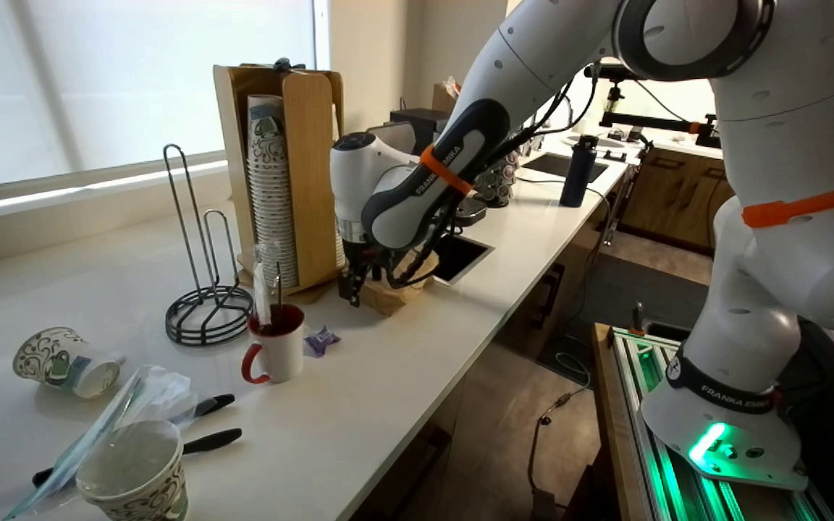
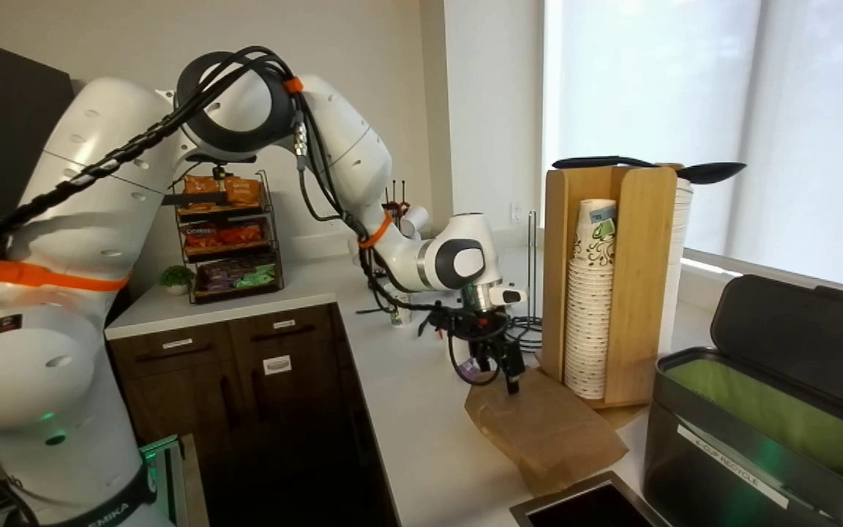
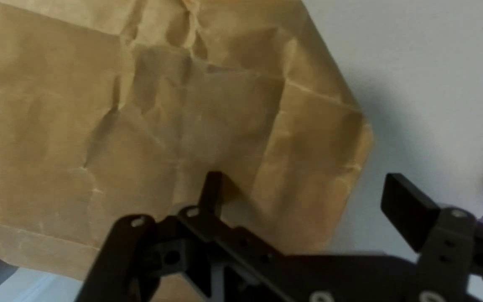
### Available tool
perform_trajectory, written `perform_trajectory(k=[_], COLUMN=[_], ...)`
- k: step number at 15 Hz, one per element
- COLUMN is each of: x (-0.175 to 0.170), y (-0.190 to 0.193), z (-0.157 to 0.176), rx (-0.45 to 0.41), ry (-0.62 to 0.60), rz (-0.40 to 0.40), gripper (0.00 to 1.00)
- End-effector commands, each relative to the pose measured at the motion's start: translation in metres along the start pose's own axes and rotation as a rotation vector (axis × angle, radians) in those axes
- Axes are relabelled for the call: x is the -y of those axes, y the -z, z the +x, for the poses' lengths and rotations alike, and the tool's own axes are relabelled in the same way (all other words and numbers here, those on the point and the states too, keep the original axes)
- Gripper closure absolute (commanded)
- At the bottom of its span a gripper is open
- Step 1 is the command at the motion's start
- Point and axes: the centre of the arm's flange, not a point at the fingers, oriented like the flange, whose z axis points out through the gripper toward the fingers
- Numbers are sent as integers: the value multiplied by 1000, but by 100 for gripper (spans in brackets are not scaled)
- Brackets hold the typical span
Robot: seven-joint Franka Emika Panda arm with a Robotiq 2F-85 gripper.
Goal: Put the brown paper bag in the trash chute.
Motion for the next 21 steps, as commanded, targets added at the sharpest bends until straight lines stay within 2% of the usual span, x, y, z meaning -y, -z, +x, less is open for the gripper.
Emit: perform_trajectory(k=[1,6,10,13,15,18,21], x=[6,-2,-23,-45,-62,-82,-107], y=[-15,-14,-1,0,-4,-19,-39], z=[8,7,-9,-30,-49,-85,-112], rx=[26,27,9,22,67,133,73], ry=[-29,-75,-153,-243,-317,-415,-581], rz=[-46,-57,-70,-103,-113,-74,-81], gripper=[29,69,98,100,100,100,100])
